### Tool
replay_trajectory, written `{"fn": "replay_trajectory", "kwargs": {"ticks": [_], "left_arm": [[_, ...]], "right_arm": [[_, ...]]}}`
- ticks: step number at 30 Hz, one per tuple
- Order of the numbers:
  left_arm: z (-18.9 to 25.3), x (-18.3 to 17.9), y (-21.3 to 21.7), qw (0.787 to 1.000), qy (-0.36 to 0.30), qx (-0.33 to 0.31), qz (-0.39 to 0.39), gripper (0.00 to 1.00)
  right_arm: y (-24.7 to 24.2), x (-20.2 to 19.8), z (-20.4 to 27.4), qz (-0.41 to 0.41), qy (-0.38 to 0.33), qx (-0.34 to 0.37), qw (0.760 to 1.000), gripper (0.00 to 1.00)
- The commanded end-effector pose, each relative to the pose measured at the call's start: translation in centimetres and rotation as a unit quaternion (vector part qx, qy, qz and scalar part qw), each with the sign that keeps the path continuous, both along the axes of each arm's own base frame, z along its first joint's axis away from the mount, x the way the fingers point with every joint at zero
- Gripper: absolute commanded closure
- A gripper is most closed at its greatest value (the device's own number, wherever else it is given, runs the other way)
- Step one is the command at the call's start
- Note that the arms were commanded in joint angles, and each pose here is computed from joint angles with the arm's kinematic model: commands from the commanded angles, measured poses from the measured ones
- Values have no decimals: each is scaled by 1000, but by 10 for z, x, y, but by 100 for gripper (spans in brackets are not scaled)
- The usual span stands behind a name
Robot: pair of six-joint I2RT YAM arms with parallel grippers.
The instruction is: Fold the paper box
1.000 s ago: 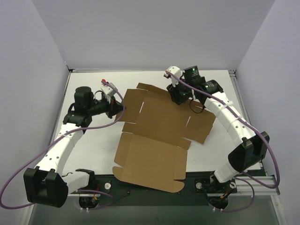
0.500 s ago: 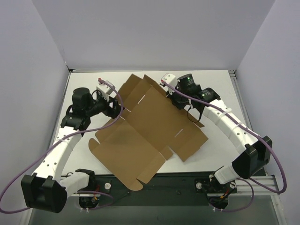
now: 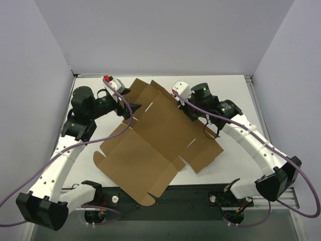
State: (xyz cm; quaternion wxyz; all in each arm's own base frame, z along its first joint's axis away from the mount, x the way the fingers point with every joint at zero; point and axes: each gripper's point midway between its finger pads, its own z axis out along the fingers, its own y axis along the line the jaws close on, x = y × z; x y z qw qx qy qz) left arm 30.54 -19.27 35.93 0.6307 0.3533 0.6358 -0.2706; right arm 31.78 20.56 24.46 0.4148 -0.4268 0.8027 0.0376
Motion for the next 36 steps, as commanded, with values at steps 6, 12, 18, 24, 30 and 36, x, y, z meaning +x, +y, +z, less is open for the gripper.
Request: {"fn": "replay_trajectory", "kwargs": {"ticks": [6,12,18,24,30,36], "left_arm": [[44,-6,-29,993,-64,-48,-87,11],[51,-8,-48,991,-78,-30,-109,11],[35,2,-53,992,-65,-10,-109,11],[23,10,-61,992,-50,4,-112,11],[16,13,-65,992,-51,20,-112,11],[8,10,-76,990,-50,32,-130,17]], "right_arm": [[2,-43,18,40,12,23,999,100],[8,-52,16,53,16,6,998,100],[10,-58,18,61,16,3,998,100],[12,-63,19,69,17,2,997,100],[13,-66,18,75,20,1,997,100],[15,-66,16,78,25,-2,997,100]]}}
